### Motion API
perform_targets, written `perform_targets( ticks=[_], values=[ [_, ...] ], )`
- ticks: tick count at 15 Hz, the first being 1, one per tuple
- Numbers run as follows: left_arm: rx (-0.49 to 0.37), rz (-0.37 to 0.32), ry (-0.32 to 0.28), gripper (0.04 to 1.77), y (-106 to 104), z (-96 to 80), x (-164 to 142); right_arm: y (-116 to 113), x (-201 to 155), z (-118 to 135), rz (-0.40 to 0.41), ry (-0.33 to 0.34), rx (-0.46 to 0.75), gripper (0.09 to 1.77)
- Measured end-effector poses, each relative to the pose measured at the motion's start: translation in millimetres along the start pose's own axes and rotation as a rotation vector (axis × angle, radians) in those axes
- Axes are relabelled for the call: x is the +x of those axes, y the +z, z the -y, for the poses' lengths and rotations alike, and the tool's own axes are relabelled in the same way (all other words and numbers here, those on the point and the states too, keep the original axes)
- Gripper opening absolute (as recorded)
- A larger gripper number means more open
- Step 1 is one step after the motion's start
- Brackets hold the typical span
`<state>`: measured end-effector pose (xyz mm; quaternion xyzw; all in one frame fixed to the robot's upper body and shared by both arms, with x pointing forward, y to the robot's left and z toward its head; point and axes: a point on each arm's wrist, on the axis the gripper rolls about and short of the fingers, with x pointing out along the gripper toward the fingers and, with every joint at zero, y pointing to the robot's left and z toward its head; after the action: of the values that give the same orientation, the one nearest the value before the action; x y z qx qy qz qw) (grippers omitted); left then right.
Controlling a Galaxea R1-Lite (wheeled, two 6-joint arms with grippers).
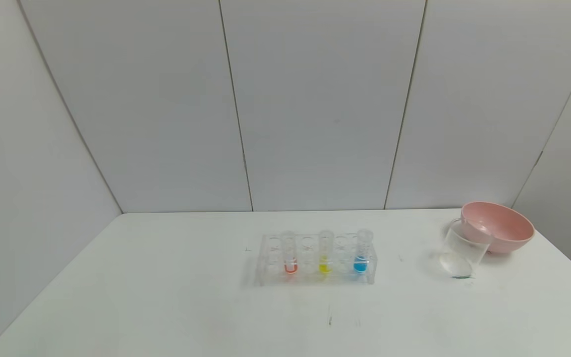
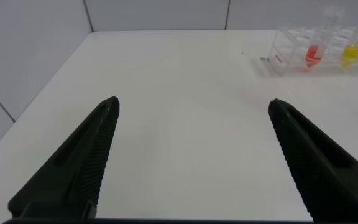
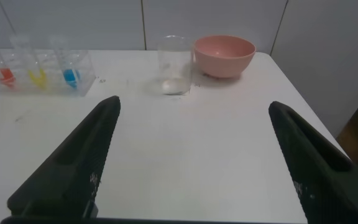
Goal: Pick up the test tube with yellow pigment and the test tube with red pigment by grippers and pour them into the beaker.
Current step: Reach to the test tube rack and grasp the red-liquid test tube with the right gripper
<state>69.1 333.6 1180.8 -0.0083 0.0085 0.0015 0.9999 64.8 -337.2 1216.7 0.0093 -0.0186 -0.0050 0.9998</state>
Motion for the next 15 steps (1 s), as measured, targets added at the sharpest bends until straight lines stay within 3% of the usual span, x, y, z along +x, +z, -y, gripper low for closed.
perform_targets(
  ticks=[4,9,15],
  values=[
    [0.0,0.0,0.0,1.72,0.0,0.0,0.0,39.7,12.1,-0.7,-0.023,-0.003,0.028,1.71],
    [0.0,0.0,0.0,1.72,0.0,0.0,0.0,77.4,54.2,-3.5,-0.139,0.035,0.032,1.71],
    [0.0,0.0,0.0,1.72,0.0,0.0,0.0,80.6,107.3,-19.6,-0.309,0.193,-0.02,1.71]
  ],
)
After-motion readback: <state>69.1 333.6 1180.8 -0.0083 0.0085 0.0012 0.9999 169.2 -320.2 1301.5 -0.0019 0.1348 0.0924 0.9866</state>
